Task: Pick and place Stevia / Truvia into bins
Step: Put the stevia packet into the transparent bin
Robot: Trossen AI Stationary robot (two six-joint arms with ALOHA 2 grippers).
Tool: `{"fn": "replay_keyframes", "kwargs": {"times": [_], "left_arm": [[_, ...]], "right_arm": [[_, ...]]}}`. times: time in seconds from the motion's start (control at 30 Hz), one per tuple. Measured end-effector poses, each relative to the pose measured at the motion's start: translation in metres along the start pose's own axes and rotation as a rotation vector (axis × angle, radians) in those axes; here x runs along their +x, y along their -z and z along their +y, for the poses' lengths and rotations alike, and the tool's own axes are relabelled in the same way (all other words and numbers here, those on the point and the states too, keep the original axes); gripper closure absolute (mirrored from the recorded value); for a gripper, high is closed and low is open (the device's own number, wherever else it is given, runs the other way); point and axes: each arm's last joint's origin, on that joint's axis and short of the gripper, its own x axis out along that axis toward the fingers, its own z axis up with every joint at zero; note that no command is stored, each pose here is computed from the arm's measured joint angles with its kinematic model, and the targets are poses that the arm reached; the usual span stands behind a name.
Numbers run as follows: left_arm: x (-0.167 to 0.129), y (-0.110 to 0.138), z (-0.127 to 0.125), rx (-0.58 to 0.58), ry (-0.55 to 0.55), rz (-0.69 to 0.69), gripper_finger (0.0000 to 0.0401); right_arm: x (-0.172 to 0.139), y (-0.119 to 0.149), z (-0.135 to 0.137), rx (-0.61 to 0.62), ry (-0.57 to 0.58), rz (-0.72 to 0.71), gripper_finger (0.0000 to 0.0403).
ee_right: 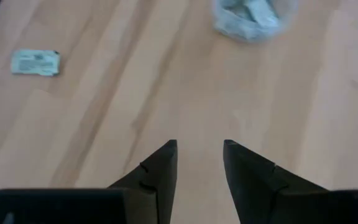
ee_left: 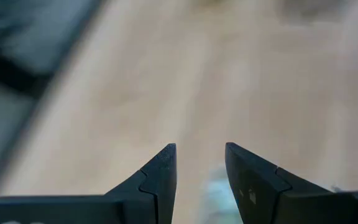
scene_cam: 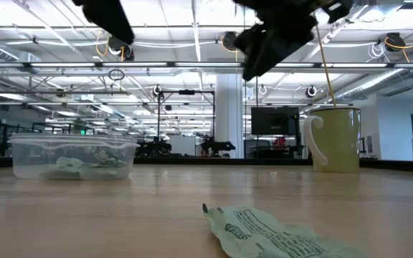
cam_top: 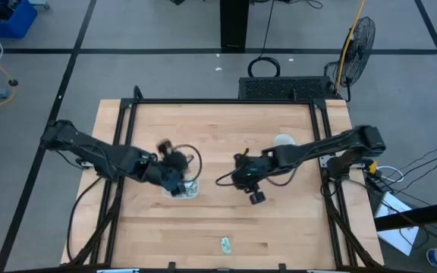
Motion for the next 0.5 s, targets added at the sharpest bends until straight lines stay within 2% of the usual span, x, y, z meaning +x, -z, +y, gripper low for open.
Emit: {"fn": "replay_keyframes", "kwargs": {"times": [0.2, 0.27, 0.4, 0.5], "left_arm": [[0.024, 0.008, -0.043, -0.045, 0.512, -0.237, 0.0258], [0.032, 0.013, -0.052, -0.073, 0.61, -0.302, 0.0258], [0.05, 0.025, -0.06, -0.098, 0.625, -0.325, 0.0258], [0.068, 0.031, -0.067, -0.085, 0.6, -0.281, 0.0258]], "right_arm": [[-0.033, 0.034, 0.005, 0.108, 0.146, -0.071, 0.0284], [-0.042, 0.05, 0.007, 0.147, 0.185, -0.111, 0.0284], [-0.045, 0.085, 0.016, 0.195, 0.205, -0.256, 0.0284], [-0.043, 0.103, 0.025, 0.149, 0.145, -0.432, 0.0284]]}}
